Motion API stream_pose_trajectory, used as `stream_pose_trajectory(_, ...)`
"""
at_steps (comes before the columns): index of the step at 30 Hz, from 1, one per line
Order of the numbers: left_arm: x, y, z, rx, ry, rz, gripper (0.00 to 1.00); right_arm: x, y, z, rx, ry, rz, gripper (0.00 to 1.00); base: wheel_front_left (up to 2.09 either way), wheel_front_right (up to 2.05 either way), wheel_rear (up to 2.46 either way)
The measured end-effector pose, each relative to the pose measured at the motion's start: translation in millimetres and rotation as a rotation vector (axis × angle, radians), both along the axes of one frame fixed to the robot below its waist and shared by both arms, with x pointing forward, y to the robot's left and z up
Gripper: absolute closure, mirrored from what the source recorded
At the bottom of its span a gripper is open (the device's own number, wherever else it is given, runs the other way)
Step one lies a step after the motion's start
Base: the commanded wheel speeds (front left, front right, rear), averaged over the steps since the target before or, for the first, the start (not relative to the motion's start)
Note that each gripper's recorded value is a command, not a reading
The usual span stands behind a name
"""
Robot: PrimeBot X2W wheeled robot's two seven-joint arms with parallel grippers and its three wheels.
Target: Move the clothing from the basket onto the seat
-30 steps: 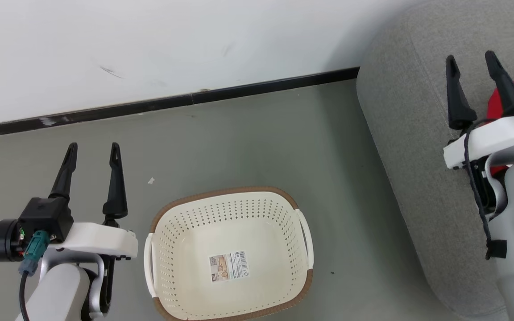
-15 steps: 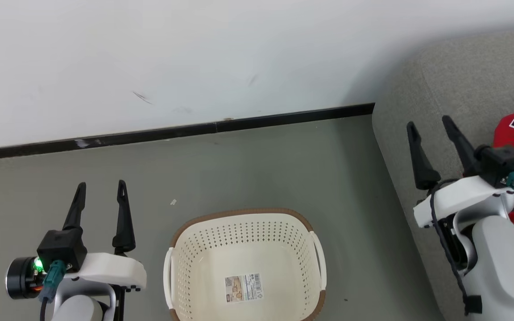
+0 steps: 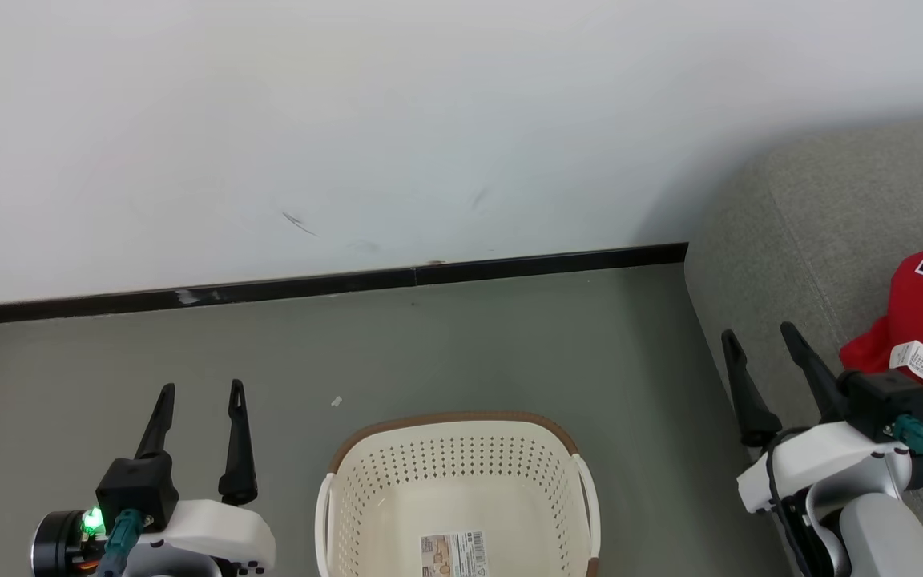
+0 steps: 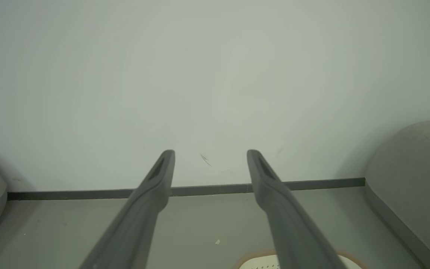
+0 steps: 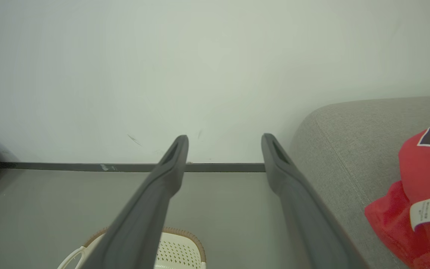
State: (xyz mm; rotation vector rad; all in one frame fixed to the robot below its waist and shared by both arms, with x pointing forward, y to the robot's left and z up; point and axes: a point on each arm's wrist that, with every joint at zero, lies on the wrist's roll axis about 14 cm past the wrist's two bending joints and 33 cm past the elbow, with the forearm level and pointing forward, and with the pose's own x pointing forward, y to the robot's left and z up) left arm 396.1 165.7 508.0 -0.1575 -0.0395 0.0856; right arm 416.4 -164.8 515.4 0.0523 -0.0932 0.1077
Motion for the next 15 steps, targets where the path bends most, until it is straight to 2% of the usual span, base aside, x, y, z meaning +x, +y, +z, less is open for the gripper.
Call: stream_pose_trajectory(15,-17.1,-0.8,3.2,0.035,-0.011,-0.009,0.0,-30.2,2.7,0.6,0.008,-0.005,0.003,0.0,0.0,0.0,0.0)
